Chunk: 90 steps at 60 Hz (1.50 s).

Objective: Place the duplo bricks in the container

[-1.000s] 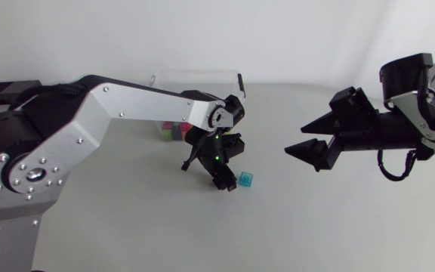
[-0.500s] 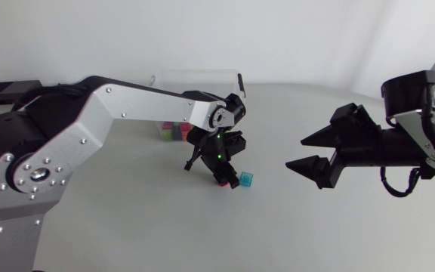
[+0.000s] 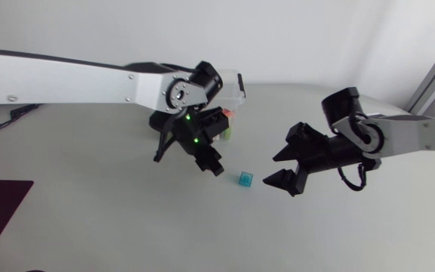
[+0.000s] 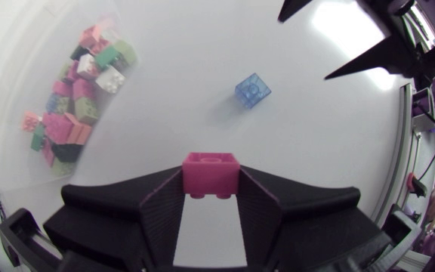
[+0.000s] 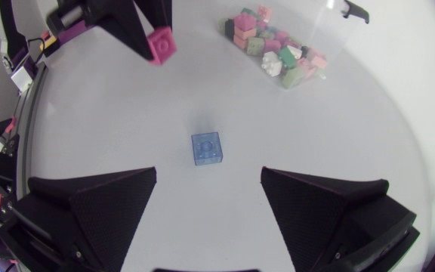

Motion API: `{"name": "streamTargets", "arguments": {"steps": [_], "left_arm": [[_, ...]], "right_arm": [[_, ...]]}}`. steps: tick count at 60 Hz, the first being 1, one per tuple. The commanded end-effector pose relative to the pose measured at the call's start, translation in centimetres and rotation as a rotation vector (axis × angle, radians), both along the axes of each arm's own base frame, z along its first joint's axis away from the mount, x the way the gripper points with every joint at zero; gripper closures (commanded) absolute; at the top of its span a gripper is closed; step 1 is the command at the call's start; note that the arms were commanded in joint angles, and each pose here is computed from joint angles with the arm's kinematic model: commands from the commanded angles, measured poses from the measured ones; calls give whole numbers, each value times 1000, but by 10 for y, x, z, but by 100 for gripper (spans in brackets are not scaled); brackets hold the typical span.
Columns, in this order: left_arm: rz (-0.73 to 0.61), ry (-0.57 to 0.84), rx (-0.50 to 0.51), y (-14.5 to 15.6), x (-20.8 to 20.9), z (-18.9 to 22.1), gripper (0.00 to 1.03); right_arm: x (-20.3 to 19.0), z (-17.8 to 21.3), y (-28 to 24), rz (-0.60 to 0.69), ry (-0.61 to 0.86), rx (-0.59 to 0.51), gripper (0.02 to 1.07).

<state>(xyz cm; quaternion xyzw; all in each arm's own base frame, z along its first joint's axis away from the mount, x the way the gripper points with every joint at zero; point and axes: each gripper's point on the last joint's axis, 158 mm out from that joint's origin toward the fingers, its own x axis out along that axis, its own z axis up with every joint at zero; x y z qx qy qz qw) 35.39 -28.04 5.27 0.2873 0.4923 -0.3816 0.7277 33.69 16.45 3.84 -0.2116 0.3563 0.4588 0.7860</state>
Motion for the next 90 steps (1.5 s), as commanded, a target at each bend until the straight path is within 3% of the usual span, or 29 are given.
{"name": "streamTargets", "arguments": {"steps": [1,32,47,55,65,66,81,90], "left_arm": [[39,-39,-44,11,0,24,80],[219,-312,-301,54,64,126,80],[288,-402,-399,71,99,148,80],[323,-428,-433,81,112,151,80],[354,-450,-460,88,127,147,80],[357,-452,-461,89,129,147,80],[384,-473,-488,89,151,133,78],[413,-472,-493,94,169,125,63]], "right_arm": [[9,-10,14,68,2,-47,7],[28,-63,45,171,110,-288,7],[32,-80,45,192,166,-376,13],[31,-85,44,201,186,-415,28],[33,-85,45,192,193,-415,83],[34,-84,45,190,193,-411,85],[31,-55,47,166,177,-380,87],[27,-24,58,164,142,-348,87]]}}
